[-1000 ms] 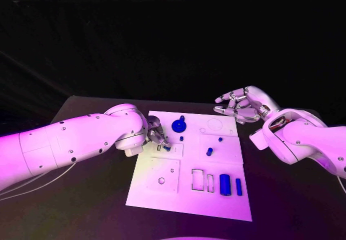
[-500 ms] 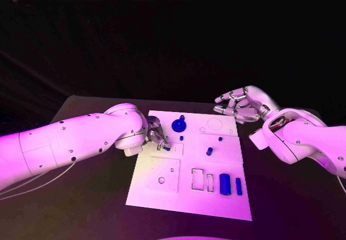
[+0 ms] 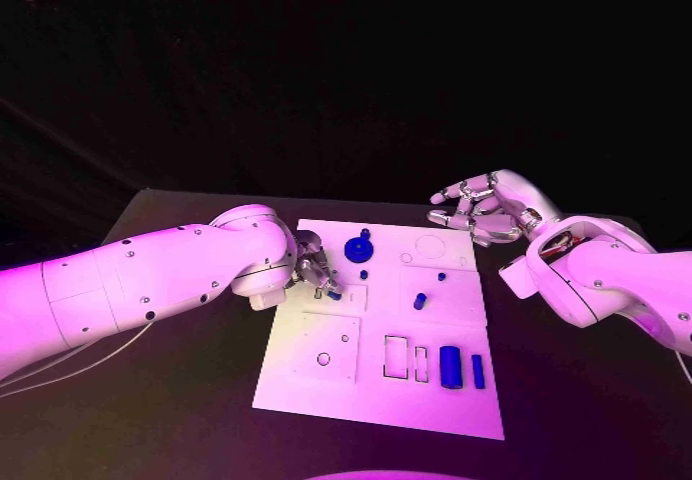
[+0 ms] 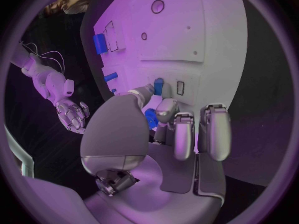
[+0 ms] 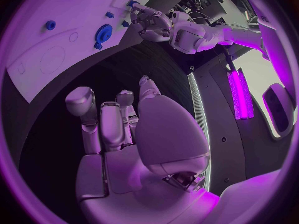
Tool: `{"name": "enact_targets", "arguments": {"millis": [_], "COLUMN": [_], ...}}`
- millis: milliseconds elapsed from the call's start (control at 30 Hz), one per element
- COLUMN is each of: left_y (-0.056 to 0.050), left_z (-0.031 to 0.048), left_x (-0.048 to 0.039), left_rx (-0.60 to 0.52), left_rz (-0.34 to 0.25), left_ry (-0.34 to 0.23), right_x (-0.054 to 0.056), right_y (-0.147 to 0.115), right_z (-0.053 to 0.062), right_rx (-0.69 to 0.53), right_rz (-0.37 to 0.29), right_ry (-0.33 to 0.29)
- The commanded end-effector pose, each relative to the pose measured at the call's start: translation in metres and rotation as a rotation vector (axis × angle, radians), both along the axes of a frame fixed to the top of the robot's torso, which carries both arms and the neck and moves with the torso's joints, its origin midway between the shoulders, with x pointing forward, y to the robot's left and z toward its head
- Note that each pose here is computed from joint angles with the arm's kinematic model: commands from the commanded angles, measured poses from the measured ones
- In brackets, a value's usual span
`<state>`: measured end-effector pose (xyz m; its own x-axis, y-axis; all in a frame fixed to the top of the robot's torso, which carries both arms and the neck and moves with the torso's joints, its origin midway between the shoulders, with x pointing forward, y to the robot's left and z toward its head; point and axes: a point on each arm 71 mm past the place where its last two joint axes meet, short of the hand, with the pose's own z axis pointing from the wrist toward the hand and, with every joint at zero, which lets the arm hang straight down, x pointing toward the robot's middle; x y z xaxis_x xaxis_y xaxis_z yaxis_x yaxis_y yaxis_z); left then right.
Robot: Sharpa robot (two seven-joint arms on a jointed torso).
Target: Assemble the parts on the task board
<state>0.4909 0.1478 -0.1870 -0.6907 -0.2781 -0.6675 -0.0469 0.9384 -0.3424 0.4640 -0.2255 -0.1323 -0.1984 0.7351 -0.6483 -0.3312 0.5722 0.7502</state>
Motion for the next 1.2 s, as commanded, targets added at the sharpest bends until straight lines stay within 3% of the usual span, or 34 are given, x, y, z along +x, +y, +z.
{"name": "enact_targets", "arguments": {"millis": [33,1200], "left_y": [0.0004,-0.0026], "left_z": [-0.0018,-0.0031], "left_x": [-0.002,-0.0012], "left_rx": [0.041,0.051], "left_rz": [0.002,-0.007], "left_ry": [0.023,0.027], "right_x": [-0.0012,-0.0018], "right_y": [0.002,-0.0011], "right_z": [0.0,-0.0001], "right_rx": [-0.001,-0.003], "right_rz": [0.021,0.012], "right_ry": [-0.004,-0.003]}}
